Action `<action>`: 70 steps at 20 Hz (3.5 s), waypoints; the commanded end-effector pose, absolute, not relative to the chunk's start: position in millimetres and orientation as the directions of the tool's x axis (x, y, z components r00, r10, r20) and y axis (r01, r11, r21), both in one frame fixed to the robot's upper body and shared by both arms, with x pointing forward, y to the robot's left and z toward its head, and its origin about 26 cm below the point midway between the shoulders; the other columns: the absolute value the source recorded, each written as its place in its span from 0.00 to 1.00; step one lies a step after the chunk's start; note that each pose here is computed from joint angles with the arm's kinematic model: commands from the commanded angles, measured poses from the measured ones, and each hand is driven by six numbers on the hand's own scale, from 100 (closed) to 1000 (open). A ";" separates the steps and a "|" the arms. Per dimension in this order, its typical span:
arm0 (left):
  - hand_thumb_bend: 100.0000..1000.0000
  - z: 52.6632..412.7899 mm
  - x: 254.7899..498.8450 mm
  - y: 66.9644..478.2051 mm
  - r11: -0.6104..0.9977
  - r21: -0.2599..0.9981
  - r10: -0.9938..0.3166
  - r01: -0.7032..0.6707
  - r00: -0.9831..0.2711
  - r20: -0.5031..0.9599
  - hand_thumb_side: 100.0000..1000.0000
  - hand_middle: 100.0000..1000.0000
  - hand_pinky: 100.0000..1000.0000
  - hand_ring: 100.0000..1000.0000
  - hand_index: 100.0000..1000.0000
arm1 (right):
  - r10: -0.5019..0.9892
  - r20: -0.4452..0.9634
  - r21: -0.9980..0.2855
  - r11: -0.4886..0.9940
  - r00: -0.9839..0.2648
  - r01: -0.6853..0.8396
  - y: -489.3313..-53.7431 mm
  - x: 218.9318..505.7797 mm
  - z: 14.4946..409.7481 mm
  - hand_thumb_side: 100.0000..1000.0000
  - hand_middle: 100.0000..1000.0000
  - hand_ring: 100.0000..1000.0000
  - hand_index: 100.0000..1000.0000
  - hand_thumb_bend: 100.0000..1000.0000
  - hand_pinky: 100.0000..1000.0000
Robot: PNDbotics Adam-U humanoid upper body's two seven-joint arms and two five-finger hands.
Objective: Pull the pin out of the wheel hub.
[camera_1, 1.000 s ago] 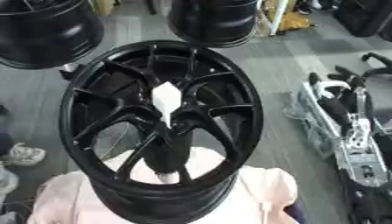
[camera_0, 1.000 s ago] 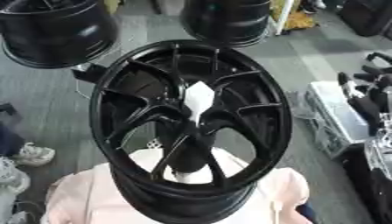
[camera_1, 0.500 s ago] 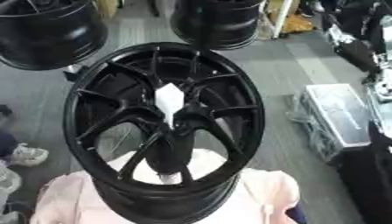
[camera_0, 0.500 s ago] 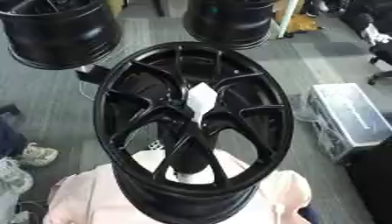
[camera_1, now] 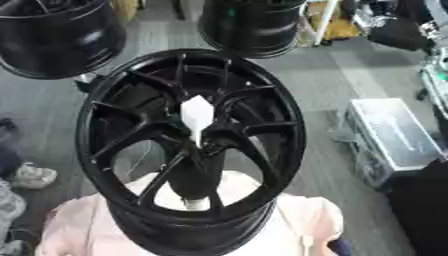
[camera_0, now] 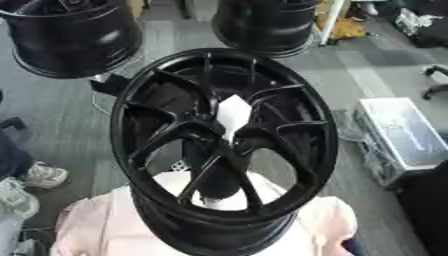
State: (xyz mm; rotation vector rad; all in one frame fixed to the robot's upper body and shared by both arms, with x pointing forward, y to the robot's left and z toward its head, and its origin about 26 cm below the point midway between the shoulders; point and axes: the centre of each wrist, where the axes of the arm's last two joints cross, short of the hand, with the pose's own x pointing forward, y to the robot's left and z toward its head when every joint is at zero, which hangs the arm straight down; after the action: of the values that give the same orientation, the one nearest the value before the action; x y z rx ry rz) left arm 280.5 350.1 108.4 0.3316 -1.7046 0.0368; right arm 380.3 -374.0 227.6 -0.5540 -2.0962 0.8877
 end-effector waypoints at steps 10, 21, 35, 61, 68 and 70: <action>0.19 116.2 281.0 353.0 0.954 0.206 -0.238 -0.217 -0.130 0.963 0.66 0.56 0.66 0.58 0.60 | 0.536 0.334 -0.920 0.364 -0.776 -0.145 -335.8 381.3 269.9 0.28 0.72 0.62 0.87 0.34 0.71; 0.18 116.3 280.7 352.6 0.955 0.212 -0.241 -0.208 -0.126 0.962 0.67 0.56 0.66 0.58 0.60 | 0.446 0.311 -0.945 0.047 -0.840 -0.325 -300.9 389.3 272.5 0.22 0.82 0.74 0.91 0.35 0.76; 0.18 117.0 281.2 351.6 0.957 0.215 -0.242 -0.194 -0.128 0.962 0.67 0.56 0.66 0.58 0.60 | 0.356 0.339 -0.917 -0.081 -0.871 -0.390 -259.5 410.9 260.7 0.19 0.84 0.77 0.90 0.39 0.77; 0.17 117.8 283.0 349.2 0.961 0.212 -0.237 -0.177 -0.137 0.962 0.68 0.56 0.67 0.58 0.60 | 0.312 0.370 -0.883 -0.175 -0.875 -0.436 -212.8 426.7 212.2 0.21 0.80 0.74 0.89 0.30 0.75; 0.17 118.1 283.4 348.8 0.962 0.211 -0.237 -0.174 -0.139 0.962 0.68 0.56 0.67 0.58 0.60 | 0.313 0.390 -0.872 -0.178 -0.866 -0.457 -208.6 431.2 199.3 0.21 0.79 0.73 0.89 0.30 0.75; 0.17 118.2 283.4 348.7 0.962 0.212 -0.237 -0.174 -0.139 0.962 0.68 0.56 0.67 0.58 0.60 | 0.314 0.394 -0.869 -0.178 -0.864 -0.461 -208.3 431.7 196.7 0.21 0.78 0.72 0.88 0.30 0.74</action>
State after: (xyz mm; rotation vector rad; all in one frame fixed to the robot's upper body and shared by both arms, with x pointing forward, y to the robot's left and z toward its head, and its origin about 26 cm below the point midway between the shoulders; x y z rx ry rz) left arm 282.1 347.2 107.9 0.2947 -1.6920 -0.0287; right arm 430.0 -204.6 188.2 0.1570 -1.6213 1.9135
